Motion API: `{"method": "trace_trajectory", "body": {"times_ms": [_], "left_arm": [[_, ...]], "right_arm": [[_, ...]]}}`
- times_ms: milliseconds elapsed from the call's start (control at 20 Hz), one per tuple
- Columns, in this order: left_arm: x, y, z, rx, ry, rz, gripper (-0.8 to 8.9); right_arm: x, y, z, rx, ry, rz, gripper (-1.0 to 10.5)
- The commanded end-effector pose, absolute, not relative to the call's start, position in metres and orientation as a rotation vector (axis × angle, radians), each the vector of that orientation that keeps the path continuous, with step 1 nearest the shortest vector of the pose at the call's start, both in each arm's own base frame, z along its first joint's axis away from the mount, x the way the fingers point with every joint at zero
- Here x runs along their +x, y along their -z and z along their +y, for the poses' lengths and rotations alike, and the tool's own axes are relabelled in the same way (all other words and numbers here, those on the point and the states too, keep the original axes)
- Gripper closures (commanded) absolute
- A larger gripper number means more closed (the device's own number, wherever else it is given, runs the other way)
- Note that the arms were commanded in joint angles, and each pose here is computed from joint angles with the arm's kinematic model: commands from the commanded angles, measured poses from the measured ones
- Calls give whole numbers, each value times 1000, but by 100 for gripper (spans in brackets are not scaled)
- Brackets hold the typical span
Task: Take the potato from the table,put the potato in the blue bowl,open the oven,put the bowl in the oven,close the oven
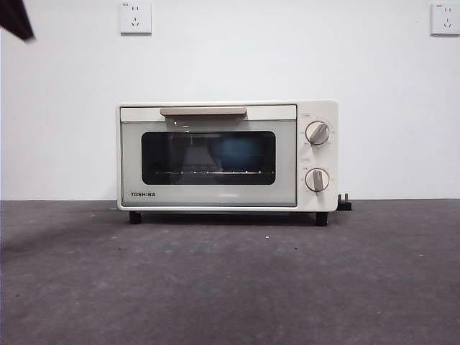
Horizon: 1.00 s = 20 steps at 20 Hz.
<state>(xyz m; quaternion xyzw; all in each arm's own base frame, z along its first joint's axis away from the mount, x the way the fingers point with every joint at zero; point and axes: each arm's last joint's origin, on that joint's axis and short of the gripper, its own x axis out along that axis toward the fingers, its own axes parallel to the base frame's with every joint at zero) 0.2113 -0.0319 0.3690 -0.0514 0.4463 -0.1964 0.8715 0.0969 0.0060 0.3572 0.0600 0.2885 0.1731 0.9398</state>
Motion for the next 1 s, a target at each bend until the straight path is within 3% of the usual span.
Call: {"method": "trace_trajectory", "body": {"times_ms": [50,400,1000], "left_arm": [[180,-385,-31,-54,423,857,819],[116,-413,-25,-39,445,649,818],[131,-409,-26,-41,433,682,818]], "right_arm": [[97,-357,9,105,-382,583,945],[97,-356,11,99,-402,595,945],[121,-347,11,120,-399,693,945]]}}
